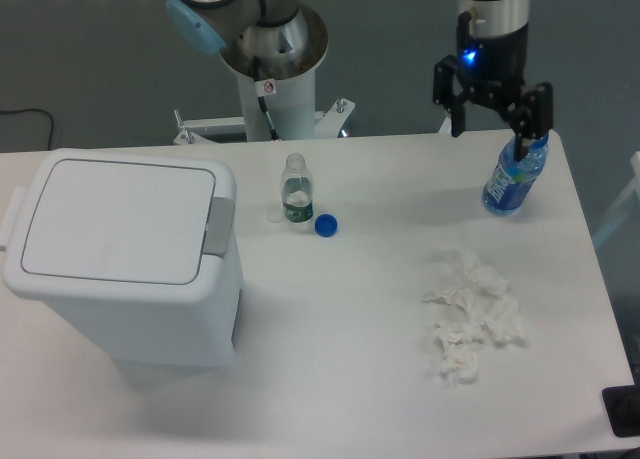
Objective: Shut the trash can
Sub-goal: 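Lift the gripper and move it toward the blue-label water bottle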
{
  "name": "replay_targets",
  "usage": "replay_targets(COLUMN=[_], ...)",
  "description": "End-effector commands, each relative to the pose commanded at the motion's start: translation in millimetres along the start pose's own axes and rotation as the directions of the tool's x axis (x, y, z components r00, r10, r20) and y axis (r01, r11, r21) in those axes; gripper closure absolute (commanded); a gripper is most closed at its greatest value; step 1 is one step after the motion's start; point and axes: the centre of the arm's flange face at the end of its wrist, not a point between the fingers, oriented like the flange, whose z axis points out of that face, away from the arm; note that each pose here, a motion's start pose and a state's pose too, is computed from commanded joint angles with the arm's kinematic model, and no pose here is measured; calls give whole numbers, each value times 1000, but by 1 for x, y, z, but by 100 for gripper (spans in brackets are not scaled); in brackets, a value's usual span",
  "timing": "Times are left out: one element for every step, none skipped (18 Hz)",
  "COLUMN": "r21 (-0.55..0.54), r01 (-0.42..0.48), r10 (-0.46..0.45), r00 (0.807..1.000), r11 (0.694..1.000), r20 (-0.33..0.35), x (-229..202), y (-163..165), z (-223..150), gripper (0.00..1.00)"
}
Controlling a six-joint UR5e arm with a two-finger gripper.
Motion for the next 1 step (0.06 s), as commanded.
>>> replay_targets(r21=[11], r01=[4], r10=[-4], r00=[1000], r11=[1000], r20=[2], x=[-1], y=[0], z=[0], gripper=[0])
